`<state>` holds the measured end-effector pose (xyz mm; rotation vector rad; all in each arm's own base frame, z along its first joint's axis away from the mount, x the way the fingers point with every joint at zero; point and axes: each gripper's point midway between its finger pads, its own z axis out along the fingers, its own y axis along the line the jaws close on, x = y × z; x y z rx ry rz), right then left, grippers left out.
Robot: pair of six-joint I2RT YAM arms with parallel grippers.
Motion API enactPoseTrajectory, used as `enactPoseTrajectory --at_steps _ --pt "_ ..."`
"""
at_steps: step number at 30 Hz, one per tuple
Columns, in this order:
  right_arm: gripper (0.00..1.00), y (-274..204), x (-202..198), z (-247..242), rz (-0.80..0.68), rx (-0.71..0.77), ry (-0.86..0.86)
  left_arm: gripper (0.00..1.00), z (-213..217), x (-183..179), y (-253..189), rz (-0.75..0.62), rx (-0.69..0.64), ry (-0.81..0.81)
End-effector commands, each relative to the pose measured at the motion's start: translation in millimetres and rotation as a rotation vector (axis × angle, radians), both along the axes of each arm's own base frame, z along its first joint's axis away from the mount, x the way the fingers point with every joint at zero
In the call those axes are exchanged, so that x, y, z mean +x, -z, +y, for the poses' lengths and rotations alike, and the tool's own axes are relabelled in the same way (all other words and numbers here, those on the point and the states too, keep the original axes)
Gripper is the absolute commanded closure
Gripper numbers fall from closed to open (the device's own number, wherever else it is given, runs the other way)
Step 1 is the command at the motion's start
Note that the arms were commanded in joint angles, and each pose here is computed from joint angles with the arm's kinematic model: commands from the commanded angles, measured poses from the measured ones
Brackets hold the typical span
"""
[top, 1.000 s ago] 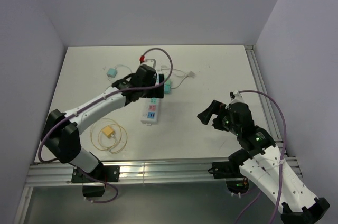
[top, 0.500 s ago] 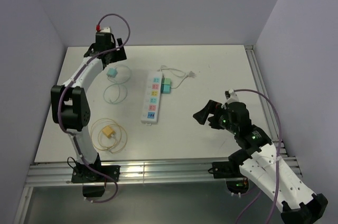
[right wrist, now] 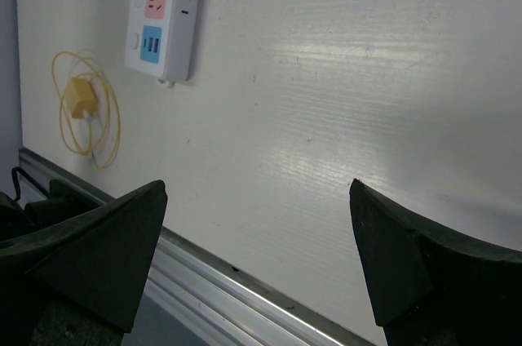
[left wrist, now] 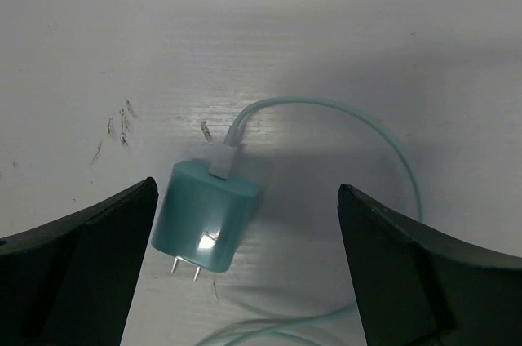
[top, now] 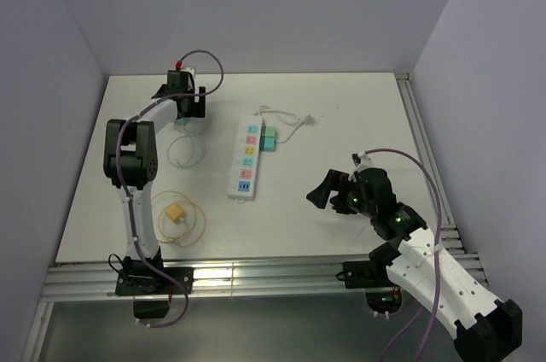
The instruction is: Insert the plug
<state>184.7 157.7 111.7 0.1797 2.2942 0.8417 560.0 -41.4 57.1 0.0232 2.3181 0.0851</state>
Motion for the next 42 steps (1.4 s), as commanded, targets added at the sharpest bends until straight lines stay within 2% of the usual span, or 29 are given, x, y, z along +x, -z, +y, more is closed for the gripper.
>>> enactPoseTrajectory --at_steps 1,7,10,12,13,16,17,20,22,25,28,29,31,33,34,37,42 --pt "0.00 -10.0 4.6 4.1 -0.071 0.017 -0.028 0.04 20.6 14.3 -5.7 -0.024 0.108 0.002" --pt "0.00 -8.8 3.7 8.1 -0.066 0.031 -0.048 0.05 37.7 5.1 10.3 -0.003 0.088 -0.041" --pt "0.00 -8.4 3.3 8.6 -0.059 0.033 -0.049 0.11 40.3 1.2 19.5 0.015 0.086 -0.032" --pt "0.00 -9.9 2.6 8.0 -0.064 0.033 -0.048 0.21 39.7 -0.1 24.7 0.028 0.076 -0.019" --pt "0.00 -9.7 2.3 6.7 -0.062 0.030 -0.042 0.31 38.8 -1.6 26.5 0.033 0.069 -0.013" --pt "0.00 -13.6 2.0 6.1 -0.071 0.032 -0.039 0.45 37.8 -4.4 28.5 0.033 0.041 -0.009" --pt "0.00 -15.1 1.9 5.9 -0.073 0.033 -0.040 0.55 38.7 -5.2 27.9 0.035 0.041 -0.011" --pt "0.00 -20.2 1.8 7.8 -0.071 0.044 -0.043 0.71 34.7 -8.4 28.1 0.056 -0.026 -0.037" --pt "0.00 -24.4 1.6 8.2 -0.072 0.050 -0.042 0.78 34.4 -9.3 27.0 0.061 -0.056 -0.061" --pt "0.00 -30.6 0.0 9.0 -0.078 0.064 -0.045 1.00 43.7 -14.9 22.5 0.079 -0.069 -0.129" --pt "0.01 -33.2 -2.2 8.3 -0.072 0.070 -0.040 1.00 51.2 -18.7 2.1 0.071 -0.081 -0.222" --pt "0.01 -34.0 -2.6 8.2 -0.070 0.072 -0.038 1.00 51.5 -14.9 -22.0 0.031 -0.099 -0.244" --pt "0.01 -35.3 -3.8 7.1 -0.061 0.068 -0.034 1.00 45.1 -18.2 -48.2 0.008 -0.170 -0.281" --pt "0.01 -43.3 -4.3 8.0 -0.067 0.077 -0.036 1.00 28.7 -24.5 -95.1 -0.057 -0.278 -0.253" --pt "0.01 -45.8 -5.3 8.7 -0.067 0.082 -0.042 1.00 23.2 -34.0 -125.0 -0.107 -0.317 -0.233" --pt "0.01 -58.5 -7.5 12.6 -0.069 0.097 -0.068 1.00 3.8 -66.3 -170.6 -0.166 -0.430 -0.169" --pt "0.04 -76.8 -7.1 18.3 -0.043 0.117 -0.081 1.00 -28.7 -128.9 -213.0 -0.219 -0.591 -0.034"
